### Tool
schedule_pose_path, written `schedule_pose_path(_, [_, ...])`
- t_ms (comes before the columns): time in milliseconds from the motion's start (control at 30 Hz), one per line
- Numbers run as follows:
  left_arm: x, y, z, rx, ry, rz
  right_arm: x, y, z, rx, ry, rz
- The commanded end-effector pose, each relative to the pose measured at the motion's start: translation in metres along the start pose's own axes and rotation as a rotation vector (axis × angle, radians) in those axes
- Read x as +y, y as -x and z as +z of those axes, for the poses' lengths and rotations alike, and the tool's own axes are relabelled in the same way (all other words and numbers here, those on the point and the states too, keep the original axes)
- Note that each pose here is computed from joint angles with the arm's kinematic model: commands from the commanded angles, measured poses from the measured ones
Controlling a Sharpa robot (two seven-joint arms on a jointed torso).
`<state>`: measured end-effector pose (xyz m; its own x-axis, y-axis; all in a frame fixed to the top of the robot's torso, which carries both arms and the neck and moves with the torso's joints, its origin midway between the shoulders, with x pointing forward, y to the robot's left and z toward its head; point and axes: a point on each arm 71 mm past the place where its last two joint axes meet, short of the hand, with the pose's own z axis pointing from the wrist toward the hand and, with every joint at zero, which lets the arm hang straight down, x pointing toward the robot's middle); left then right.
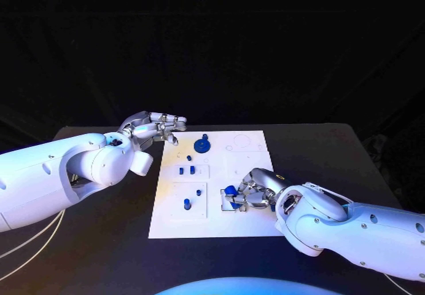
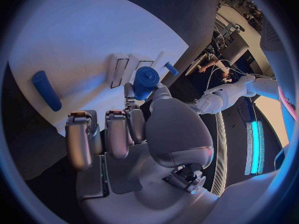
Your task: Assemble the parts on the task board
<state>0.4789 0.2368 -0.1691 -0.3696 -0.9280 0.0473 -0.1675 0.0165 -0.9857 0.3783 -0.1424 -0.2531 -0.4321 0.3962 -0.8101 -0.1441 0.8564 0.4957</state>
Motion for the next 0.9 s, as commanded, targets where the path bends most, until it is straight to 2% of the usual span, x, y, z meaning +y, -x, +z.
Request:
schedule_pose_path(33, [-0.0009, -0.0030, 0.0002, 0.020, -0.006, -0.009, -0.0004, -0.0046, 0.0024, 0.051, -0.008, -0.020])
schedule_pose_path(667, [-0.0008, -0.0029, 0.0000, 0.021, -0.003, -0.009, 0.0011, -0.0059, 0.0094, 0.036, -0.006, -0.031])
schedule_pose_path(900, [-0.0008, -0.0028, -0.0001, 0.021, -0.003, -0.009, -0.0001, -0.0029, 0.0102, -0.002, -0.009, -0.018])
